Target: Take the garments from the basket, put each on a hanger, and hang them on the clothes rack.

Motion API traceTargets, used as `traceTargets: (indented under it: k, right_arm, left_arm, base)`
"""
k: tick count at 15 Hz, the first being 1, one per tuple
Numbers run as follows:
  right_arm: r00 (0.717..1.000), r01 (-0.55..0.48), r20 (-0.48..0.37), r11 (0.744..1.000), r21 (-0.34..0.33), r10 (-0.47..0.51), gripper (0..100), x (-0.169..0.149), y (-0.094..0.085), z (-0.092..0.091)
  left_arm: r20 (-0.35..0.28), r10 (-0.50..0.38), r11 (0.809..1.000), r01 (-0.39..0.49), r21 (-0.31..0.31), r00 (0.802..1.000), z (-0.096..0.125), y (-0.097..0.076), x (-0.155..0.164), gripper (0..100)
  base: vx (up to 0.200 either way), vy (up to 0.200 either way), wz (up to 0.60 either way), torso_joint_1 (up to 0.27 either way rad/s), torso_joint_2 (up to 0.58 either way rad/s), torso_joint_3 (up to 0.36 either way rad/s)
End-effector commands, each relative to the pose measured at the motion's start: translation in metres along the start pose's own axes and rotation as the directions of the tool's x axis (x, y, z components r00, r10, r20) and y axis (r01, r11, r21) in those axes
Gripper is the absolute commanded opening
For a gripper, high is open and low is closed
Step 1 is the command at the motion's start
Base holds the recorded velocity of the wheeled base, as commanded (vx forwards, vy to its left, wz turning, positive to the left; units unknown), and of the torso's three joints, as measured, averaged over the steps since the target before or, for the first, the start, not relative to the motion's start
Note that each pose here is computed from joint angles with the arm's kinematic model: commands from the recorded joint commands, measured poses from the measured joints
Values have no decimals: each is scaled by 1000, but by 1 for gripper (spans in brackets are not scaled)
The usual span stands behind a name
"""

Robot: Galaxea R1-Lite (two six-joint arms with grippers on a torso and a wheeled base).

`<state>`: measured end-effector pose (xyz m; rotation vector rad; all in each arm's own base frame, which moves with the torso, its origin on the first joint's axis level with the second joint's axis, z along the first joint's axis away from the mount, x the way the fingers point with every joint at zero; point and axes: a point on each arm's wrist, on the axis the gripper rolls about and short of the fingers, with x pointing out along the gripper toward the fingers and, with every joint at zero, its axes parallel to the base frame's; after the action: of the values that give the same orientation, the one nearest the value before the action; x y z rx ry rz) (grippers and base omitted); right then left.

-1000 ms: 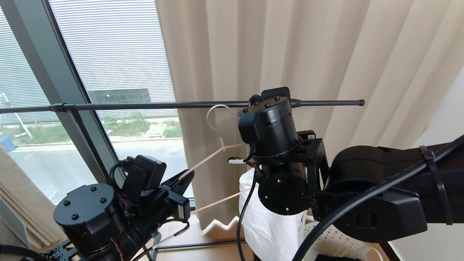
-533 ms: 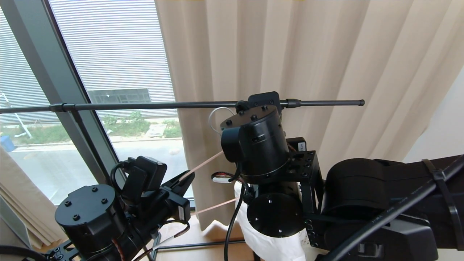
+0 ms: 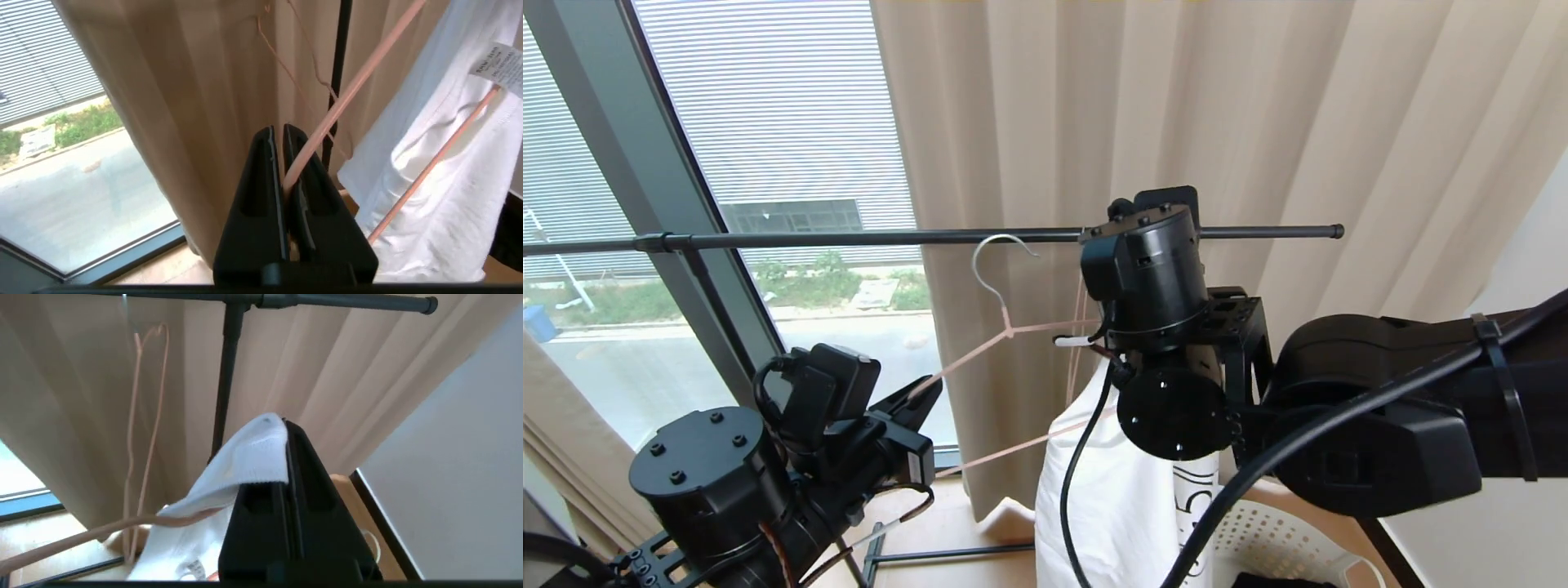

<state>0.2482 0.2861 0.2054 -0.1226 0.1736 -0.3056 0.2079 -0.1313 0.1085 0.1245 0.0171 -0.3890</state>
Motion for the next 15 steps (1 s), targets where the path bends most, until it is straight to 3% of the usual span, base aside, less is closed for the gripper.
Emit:
traceTargets:
  k: [1, 6, 11, 15]
  right_arm:
    - [999, 47, -6, 999, 10, -47, 0, 17, -8, 3]
    - [999, 36, -11, 999, -17, -36, 0, 11, -7, -2]
    - [996, -89, 4, 995, -36, 89, 0, -31, 14, -9]
    - [991, -135, 4, 990, -46, 136, 0, -45, 24, -16]
  left_arm:
    - [21, 51, 999, -51, 13, 998, 5, 12, 0, 0]
    - [37, 117, 993, -118, 21, 992, 8, 20, 5, 0]
    - [19, 81, 996, -82, 28, 996, 4, 4, 9, 0]
    - [14, 59, 998, -60, 31, 998, 3, -2, 8, 0]
  base:
    - [0, 0, 0, 0, 0, 0]
    - [0, 0, 0, 0, 0, 0]
    - [0, 0, 0, 0, 0, 0]
    - [0, 0, 0, 0, 0, 0]
